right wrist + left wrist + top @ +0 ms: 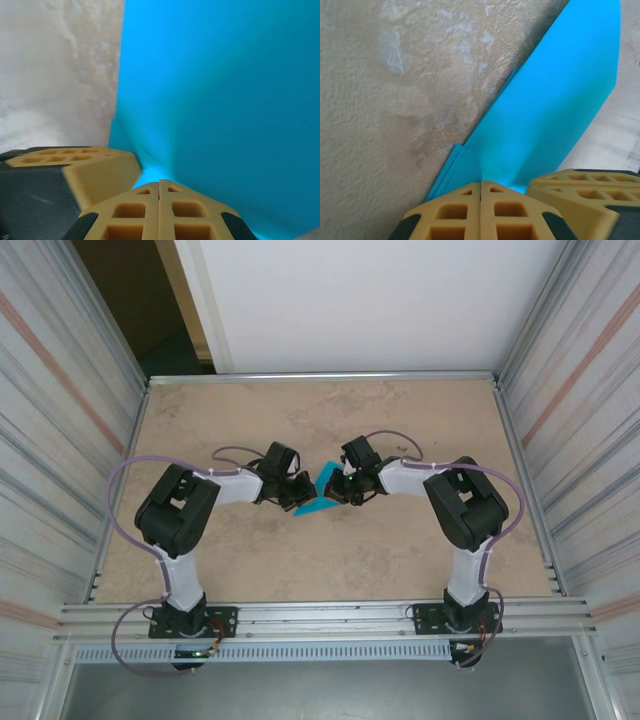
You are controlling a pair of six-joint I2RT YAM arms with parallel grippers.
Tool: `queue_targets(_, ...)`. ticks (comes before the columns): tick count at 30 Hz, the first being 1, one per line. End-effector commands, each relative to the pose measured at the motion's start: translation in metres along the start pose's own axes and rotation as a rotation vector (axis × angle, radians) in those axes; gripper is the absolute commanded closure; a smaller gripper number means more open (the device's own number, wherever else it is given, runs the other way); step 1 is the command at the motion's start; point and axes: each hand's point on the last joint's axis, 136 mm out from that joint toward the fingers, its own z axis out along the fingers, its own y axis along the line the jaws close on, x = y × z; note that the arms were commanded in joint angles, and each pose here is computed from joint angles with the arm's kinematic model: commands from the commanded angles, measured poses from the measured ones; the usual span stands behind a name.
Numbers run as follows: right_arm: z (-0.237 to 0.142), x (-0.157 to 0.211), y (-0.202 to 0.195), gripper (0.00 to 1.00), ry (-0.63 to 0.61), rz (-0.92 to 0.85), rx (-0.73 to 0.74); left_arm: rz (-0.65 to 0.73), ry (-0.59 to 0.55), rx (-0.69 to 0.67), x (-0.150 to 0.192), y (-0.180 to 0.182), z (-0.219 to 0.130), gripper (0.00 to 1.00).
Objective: Fold a paper plane with a square sheet of paper (pick it up from the middle)
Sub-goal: Fold the wing for the fifth time at the center of the table.
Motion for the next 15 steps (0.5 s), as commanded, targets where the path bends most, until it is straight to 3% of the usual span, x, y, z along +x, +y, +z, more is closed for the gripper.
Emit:
queue_targets(1, 0.006, 0.006, -0.013, 0.96, 0.042, -0.02, 0.058, 0.04, -0.022, 0.05, -0.008, -0.019, -0.018, 0.97)
queue_targets(8, 0.01, 0.006, -0.027, 0.96, 0.05, -0.036, 0.116, 0.138, -0.012, 0.057, -0.01, -0.023, -0.035, 0.9)
queue_targets(15, 0.01, 0.003, -0.022, 0.96, 0.052, -0.04, 0.104, 0.143, 0.068, 0.009, 0.003, -0.007, -0.025, 0.9)
